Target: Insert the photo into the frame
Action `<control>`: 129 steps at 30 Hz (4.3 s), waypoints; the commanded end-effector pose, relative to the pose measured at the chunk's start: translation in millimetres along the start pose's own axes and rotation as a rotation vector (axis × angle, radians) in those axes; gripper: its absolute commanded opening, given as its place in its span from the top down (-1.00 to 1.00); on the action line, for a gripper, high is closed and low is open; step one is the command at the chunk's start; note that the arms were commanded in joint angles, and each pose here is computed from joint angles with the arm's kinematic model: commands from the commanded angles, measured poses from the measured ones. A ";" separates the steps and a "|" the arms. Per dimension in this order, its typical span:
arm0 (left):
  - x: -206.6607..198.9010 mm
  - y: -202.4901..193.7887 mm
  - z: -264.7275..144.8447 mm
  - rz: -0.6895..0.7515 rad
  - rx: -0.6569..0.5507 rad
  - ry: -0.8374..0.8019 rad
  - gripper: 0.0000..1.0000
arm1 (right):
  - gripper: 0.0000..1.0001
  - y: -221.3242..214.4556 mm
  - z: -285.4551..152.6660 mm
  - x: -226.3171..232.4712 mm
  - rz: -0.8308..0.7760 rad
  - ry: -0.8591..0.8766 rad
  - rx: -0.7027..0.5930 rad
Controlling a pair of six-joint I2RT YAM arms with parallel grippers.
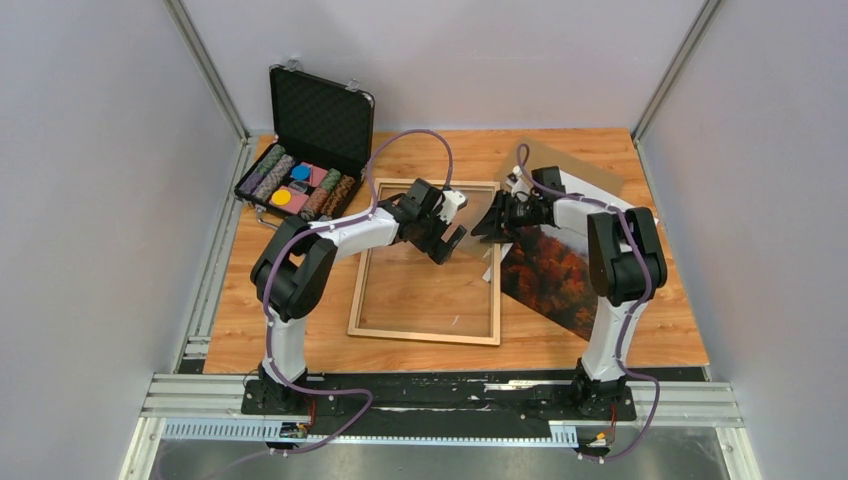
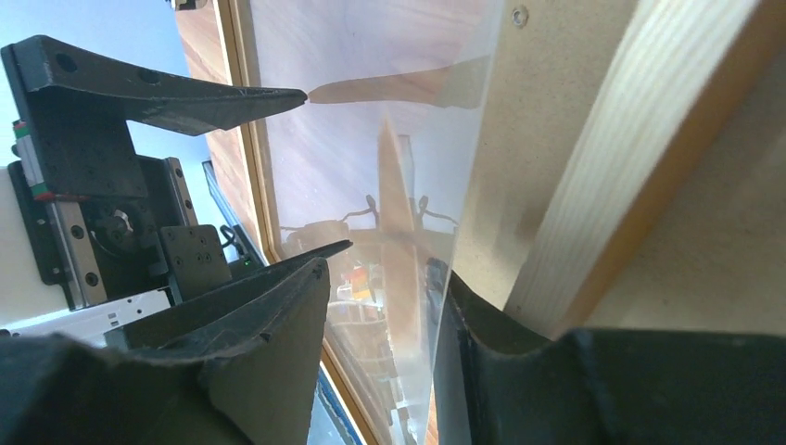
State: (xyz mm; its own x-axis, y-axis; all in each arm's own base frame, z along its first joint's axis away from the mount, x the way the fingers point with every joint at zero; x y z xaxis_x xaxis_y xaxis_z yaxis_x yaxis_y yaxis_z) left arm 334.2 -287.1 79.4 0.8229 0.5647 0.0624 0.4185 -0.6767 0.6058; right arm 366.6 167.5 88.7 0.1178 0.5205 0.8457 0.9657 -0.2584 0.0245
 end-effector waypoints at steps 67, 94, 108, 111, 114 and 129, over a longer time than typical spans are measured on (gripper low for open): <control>103.1 -90.8 -156.7 -0.084 0.106 0.398 -1.00 | 0.29 -10.9 5.9 10.7 -0.190 -0.142 -0.092; 43.7 85.2 -103.8 -0.021 -0.185 -0.096 -1.00 | -0.66 -36.5 -168.8 19.1 -0.523 -0.474 -0.565; -50.5 169.2 -16.4 -0.018 -0.218 -0.354 -1.00 | -0.62 -52.6 -269.9 -72.0 -0.192 -0.598 -0.759; -64.5 173.6 4.1 -0.017 -0.213 -0.380 -1.00 | -0.61 -53.0 -275.9 -87.0 -0.154 -0.601 -0.744; -75.5 171.4 29.1 -0.025 -0.204 -0.392 -1.00 | -0.59 -50.9 -276.7 -100.5 -0.114 -0.598 -0.709; -78.2 160.0 81.7 -0.109 -0.169 -0.362 -1.00 | -0.62 -58.9 -275.7 -155.9 0.031 -0.634 -0.561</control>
State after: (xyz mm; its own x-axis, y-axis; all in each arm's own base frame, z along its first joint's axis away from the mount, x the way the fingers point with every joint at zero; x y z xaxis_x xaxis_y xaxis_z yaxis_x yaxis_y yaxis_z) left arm 361.1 -469.6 92.3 0.8746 0.3948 -0.2813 0.4722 -0.5627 0.6786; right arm 224.5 -111.6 98.2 0.4389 0.8034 0.4024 0.7163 -0.5832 0.3832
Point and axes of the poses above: each gripper's point midway between its finger pads, its own z axis out along the fingers, its own x axis along the line the jaws close on, y = z × x, the point moved 5 cm from there along -z, back along the fingers, and after that the axes turned 11 degrees about z, right-handed, at the moved point
